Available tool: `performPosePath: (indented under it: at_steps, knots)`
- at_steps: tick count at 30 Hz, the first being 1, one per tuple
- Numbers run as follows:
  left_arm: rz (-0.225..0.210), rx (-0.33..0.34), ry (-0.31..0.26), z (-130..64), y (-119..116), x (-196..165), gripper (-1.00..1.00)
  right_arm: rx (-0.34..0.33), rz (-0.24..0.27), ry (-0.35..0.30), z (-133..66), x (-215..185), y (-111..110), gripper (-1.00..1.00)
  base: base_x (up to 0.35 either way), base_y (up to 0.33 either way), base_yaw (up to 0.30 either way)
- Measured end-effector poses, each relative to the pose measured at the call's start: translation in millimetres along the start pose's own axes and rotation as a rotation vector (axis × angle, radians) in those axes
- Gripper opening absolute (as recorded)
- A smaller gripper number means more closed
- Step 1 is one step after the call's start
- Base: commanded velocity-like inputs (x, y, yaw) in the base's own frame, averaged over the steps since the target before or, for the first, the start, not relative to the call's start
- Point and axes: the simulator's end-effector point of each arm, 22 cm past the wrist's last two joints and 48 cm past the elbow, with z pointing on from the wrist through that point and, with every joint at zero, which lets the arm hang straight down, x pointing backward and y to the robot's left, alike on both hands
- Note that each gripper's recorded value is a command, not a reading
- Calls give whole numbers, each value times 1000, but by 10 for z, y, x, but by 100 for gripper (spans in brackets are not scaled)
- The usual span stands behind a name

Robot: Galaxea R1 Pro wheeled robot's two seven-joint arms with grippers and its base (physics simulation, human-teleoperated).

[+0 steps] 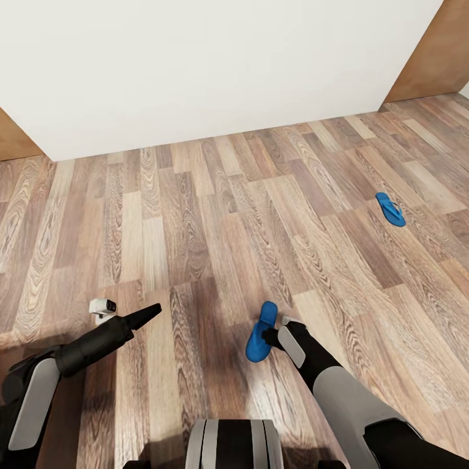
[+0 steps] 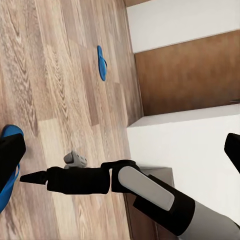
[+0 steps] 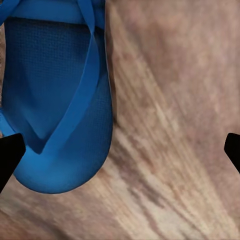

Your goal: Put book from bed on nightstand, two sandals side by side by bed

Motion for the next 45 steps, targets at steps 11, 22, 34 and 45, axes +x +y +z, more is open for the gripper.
performPosePath:
  at_steps: [11, 22, 34, 45]
  knots:
    - [-1, -1, 1, 0, 3, 2, 100, -17, 18, 3, -4, -1, 32, 100, 0, 0, 0]
    - [-1, 0, 1, 0, 1, 3, 100, -52, 70, 18, -16, 13, 107, 100, 0, 0, 0]
    - [-4, -2, 2, 1, 19, 9, 100, -51, 72, 22, -2, 25, 105, 100, 0, 0, 66]
    - [-4, -3, 2, 1, 23, 10, 100, -51, 72, 22, 1, 29, 104, 100, 0, 0, 18]
